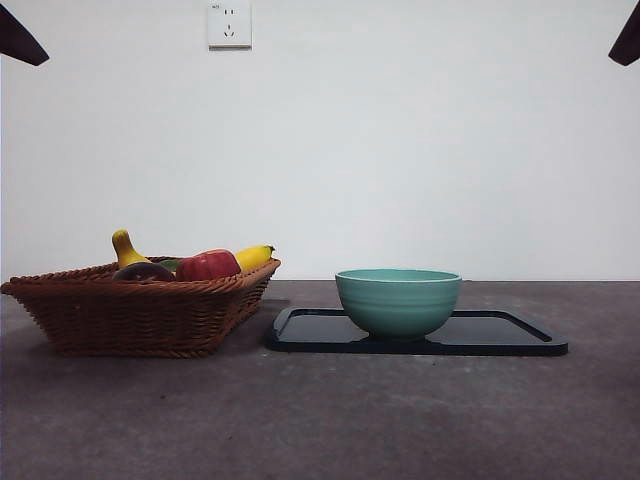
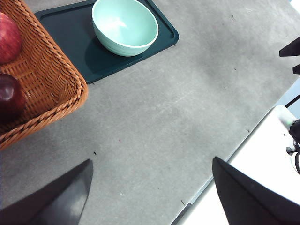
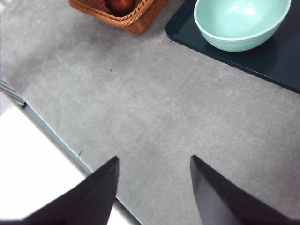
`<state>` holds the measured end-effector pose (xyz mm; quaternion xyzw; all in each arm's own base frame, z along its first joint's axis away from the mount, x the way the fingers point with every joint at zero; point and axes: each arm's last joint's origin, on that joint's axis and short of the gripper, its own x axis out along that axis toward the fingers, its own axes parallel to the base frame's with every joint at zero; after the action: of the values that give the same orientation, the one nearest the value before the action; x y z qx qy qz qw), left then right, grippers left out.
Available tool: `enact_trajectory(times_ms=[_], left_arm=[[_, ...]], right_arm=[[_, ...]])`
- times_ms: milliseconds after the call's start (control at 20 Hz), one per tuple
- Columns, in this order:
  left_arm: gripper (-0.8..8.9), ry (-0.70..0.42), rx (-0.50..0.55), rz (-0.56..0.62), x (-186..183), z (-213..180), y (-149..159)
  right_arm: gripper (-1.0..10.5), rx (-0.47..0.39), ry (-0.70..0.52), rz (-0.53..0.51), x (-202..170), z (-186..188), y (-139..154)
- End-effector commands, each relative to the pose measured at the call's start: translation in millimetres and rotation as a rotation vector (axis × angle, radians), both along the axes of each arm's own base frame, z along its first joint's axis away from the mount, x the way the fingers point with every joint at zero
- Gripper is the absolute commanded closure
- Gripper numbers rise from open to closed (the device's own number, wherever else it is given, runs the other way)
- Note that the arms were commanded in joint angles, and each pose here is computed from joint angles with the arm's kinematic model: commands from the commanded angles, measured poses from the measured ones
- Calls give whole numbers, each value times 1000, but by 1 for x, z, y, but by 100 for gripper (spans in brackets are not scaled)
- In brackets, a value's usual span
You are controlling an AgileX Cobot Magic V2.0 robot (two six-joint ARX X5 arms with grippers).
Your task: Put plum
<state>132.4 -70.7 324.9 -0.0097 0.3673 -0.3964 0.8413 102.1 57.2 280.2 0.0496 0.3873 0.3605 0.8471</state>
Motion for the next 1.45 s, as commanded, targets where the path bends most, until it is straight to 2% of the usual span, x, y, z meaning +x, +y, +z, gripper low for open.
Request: enact_trajectory(times_ms=[50, 150, 300, 550, 750, 1050, 1450], left_arm=[[412, -9, -2, -14, 1, 2, -2], [412, -9, -2, -14, 1, 2, -2], [412, -9, -2, -14, 1, 2, -2], [412, -9, -2, -14, 1, 2, -2], [412, -9, -2, -14, 1, 2, -2], [412, -9, -2, -14, 1, 2, -2], [412, -9, -2, -14, 1, 2, -2]], right_arm=[[705, 53, 10, -85, 4, 6, 2], [705, 97, -9, -161, 10, 13, 3], [703, 69, -30, -259, 31, 30, 7], [699, 3, 0, -296, 92, 52, 21], [690, -62, 40, -296, 148, 52, 34], [690, -169, 115, -303, 208, 18, 51], [690, -215, 201, -287, 248, -45, 65]])
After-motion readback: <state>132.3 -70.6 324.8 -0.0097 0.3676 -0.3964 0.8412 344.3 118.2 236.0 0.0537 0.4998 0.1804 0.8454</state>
